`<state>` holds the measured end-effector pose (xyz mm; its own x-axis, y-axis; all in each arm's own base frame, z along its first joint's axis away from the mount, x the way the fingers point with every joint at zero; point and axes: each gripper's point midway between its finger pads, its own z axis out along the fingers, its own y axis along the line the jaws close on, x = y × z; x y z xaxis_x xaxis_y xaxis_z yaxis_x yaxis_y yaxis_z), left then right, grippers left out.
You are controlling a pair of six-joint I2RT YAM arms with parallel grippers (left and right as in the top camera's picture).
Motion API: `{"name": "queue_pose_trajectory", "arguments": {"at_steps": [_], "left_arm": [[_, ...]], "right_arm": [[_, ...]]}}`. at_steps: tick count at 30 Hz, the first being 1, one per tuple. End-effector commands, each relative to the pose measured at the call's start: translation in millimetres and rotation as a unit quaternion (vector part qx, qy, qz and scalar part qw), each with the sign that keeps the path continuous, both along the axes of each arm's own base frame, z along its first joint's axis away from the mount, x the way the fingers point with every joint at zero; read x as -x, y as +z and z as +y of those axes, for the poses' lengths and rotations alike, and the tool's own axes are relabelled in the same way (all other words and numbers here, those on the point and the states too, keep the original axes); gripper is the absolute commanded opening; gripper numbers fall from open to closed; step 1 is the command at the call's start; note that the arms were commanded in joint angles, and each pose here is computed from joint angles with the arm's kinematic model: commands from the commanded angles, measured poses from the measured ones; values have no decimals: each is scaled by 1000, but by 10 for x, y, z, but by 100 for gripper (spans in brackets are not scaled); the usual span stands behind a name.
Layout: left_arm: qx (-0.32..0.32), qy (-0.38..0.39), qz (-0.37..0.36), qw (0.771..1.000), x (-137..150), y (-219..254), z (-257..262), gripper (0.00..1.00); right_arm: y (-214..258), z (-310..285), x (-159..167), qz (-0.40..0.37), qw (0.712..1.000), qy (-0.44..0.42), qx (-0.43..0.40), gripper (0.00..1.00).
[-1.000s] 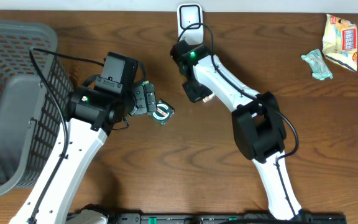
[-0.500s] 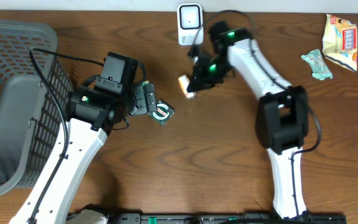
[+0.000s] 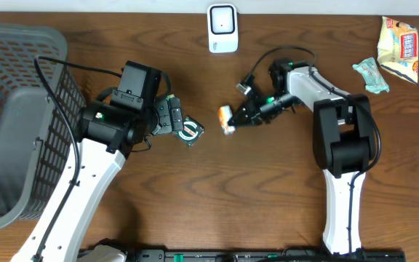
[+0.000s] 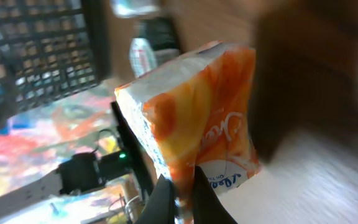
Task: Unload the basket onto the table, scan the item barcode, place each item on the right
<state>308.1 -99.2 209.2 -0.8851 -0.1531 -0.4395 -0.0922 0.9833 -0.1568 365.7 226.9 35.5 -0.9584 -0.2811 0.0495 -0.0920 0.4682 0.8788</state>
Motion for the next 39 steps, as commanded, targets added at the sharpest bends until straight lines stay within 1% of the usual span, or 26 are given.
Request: {"name": "queue_pose_trajectory", "arguments": {"at_steps": [1, 3, 4, 7, 9, 12, 15, 19, 23, 27, 29, 30, 32, 34, 35, 39], "left_arm": [[-2, 0, -10, 1000, -23, 65, 14, 98], [-2, 0, -10, 1000, -23, 65, 14, 98], [-2, 0, -10, 1000, -23, 65, 13, 98], [-2, 0, -10, 1000, -23, 65, 14, 98], [-2, 0, -10, 1000, -23, 65, 13, 98], [-2, 0, -10, 1000, -23, 65, 13, 98], [-2, 0, -10, 1000, -23, 65, 14, 98], [-2, 0, -10, 1000, -23, 65, 13, 98], [-2, 0, -10, 1000, -23, 65, 13, 98], [-2, 0, -10, 1000, -23, 65, 14, 98], [-2, 0, -10, 1000, -23, 65, 14, 98], [-2, 0, -10, 1000, -23, 65, 14, 98], [-2, 0, -10, 1000, -23, 65, 14, 98], [-2, 0, -10, 1000, -23, 65, 14, 98], [-2, 0, -10, 1000, -23, 65, 14, 98], [-2, 0, -10, 1000, -23, 65, 14, 98]], "right_arm": [[-90, -417, -186, 5, 993, -45, 111, 8], [-52, -560, -252, -1, 988, -54, 143, 20], [-19, -636, -291, -8, 985, -57, 160, 25], [111, -890, -400, -26, 970, -68, 232, 34], [225, -955, -428, -38, 964, -68, 256, 36], [356, -897, -420, -56, 964, -60, 254, 38], [376, -806, -392, -71, 965, -41, 250, 43], [206, -583, -351, -86, 965, -18, 246, 49], [41, -417, -288, -89, 965, -11, 246, 49], [-132, -326, -230, -81, 965, -20, 249, 48], [-219, -297, -204, -77, 965, -26, 249, 45], [-269, -283, -187, -75, 965, -29, 250, 41], [-311, -278, -158, -73, 965, -28, 250, 22], [-315, -282, -141, -67, 965, -30, 252, 6], [-306, -282, -145, -64, 965, -34, 251, 2], [-199, -243, -180, -46, 970, -59, 233, 1]]}}
